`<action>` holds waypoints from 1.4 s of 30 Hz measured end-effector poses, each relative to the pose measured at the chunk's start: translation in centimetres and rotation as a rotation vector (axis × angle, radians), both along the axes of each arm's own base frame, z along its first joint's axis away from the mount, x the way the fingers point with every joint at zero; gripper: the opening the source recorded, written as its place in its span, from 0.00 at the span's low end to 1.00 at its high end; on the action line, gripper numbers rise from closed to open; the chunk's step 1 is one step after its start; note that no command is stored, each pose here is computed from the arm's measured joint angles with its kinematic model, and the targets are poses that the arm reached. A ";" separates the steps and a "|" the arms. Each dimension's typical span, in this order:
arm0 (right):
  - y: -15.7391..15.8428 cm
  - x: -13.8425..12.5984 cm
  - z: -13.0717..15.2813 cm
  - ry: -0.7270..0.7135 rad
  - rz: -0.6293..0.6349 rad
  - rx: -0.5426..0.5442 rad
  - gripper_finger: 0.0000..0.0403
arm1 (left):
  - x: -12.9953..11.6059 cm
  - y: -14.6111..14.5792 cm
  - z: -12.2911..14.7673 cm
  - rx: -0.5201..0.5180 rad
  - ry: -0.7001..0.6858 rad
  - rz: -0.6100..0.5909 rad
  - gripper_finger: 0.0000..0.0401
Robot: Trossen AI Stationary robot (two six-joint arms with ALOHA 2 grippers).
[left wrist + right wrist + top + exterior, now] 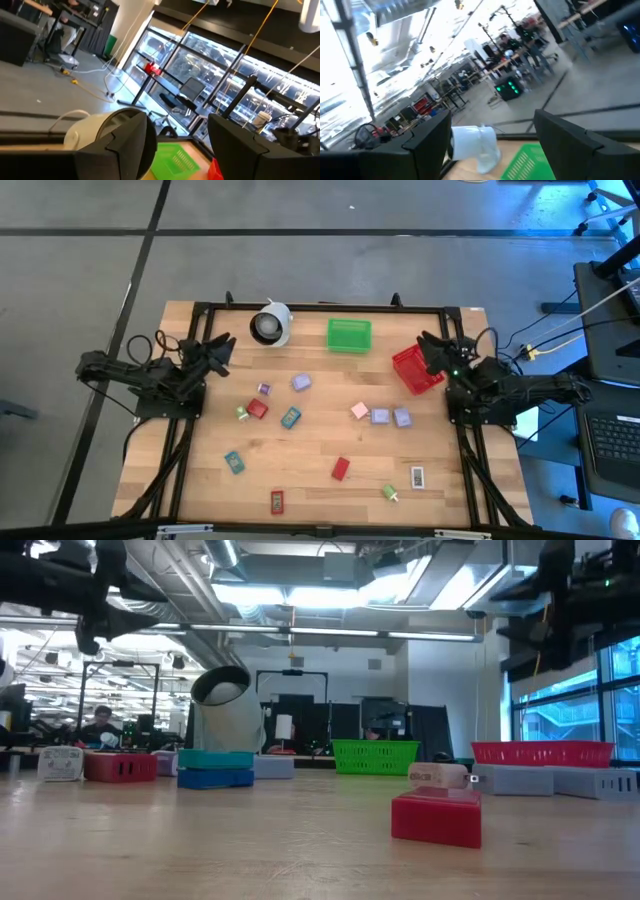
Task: Pick & Place Office items
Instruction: Put the right light blue charger adapter into the green bin
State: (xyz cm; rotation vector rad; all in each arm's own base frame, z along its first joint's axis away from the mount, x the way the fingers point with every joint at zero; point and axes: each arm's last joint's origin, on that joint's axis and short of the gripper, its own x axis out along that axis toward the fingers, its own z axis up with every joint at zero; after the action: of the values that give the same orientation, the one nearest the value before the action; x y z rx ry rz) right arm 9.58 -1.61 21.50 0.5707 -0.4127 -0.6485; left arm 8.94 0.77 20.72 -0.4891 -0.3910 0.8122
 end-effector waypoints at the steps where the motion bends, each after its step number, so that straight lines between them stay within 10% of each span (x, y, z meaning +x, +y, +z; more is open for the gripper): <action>1: 0.0 0.0 0.4 0.006 -0.001 -0.010 0.71 | 0.2 0.0 0.1 0.011 0.014 0.003 0.52; 13: 0.1 4.7 4.7 0.322 -0.073 -0.046 0.71 | 2.3 -0.5 3.0 0.154 0.236 0.020 0.52; 32: -0.1 13.3 5.1 1.191 0.049 0.809 0.71 | 2.8 -0.4 4.4 0.089 0.211 0.114 0.52; 42: 0.8 14.3 2.3 1.362 0.032 0.963 0.71 | 3.1 -0.6 3.7 0.020 0.167 0.074 0.52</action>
State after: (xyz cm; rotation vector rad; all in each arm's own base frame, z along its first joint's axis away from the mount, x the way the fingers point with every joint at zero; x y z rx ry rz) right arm 23.90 -0.82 23.77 0.8748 1.2517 -1.0371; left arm 12.07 0.21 24.46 -0.3868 -0.2635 0.9134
